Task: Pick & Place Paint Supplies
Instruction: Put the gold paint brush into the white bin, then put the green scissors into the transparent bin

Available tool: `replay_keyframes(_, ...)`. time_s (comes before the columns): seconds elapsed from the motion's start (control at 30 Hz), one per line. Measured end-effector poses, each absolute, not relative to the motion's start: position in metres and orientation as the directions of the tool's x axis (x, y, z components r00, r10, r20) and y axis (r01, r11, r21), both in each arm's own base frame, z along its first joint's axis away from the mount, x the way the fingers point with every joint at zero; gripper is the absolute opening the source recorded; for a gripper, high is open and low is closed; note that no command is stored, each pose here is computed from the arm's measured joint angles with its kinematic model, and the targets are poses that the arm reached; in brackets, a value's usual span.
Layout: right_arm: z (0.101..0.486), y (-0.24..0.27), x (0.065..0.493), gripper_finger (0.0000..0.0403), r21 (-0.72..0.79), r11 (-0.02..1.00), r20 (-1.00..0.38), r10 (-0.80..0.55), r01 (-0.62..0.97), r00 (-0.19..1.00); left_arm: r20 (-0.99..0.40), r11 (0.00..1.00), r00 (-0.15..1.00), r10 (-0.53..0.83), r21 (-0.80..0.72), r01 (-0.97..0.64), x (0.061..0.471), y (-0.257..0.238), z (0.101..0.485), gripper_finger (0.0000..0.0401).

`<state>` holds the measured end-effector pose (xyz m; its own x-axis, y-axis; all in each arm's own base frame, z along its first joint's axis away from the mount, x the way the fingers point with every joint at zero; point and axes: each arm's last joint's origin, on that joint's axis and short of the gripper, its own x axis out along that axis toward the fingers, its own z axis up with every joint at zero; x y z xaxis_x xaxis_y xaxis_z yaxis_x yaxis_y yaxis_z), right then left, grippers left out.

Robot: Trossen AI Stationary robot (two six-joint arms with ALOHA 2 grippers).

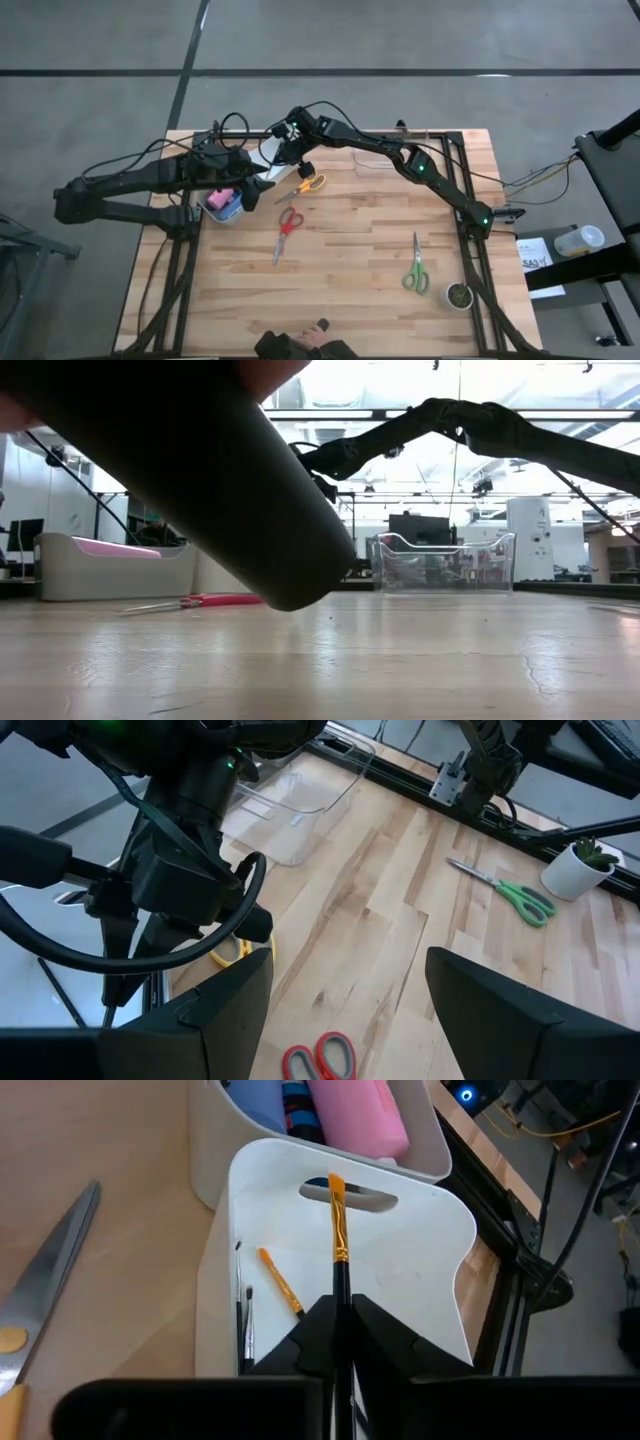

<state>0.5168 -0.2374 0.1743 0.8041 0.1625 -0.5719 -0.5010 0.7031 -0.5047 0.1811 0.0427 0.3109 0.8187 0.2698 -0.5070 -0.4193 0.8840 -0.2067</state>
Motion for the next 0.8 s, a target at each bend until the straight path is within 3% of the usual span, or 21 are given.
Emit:
replay_keyframes(0.37, 0.174, -0.237, 0.517, 0.0139, -0.504, 0.705, -0.571, 0.162, -0.499, 0.805, -0.507, 0.883, 0.818, 0.273, -0.205, -0.422, 0.181, 0.043, 0.311, 0.0271)
replay_keyframes(0.63, 0.174, -0.237, 0.517, 0.0148, -0.499, 0.71, -0.57, 0.163, -0.497, 0.805, -0.507, 0.883, 0.818, 0.273, -0.205, -0.422, 0.181, 0.043, 0.311, 0.0271)
replay_keyframes(0.8, 0.185, -0.235, 0.517, 0.0148, -0.379, 0.824, -0.557, 0.16, -0.421, 0.815, -0.506, 0.883, 0.818, 0.274, -0.205, -0.422, 0.181, 0.043, 0.311, 0.0271)
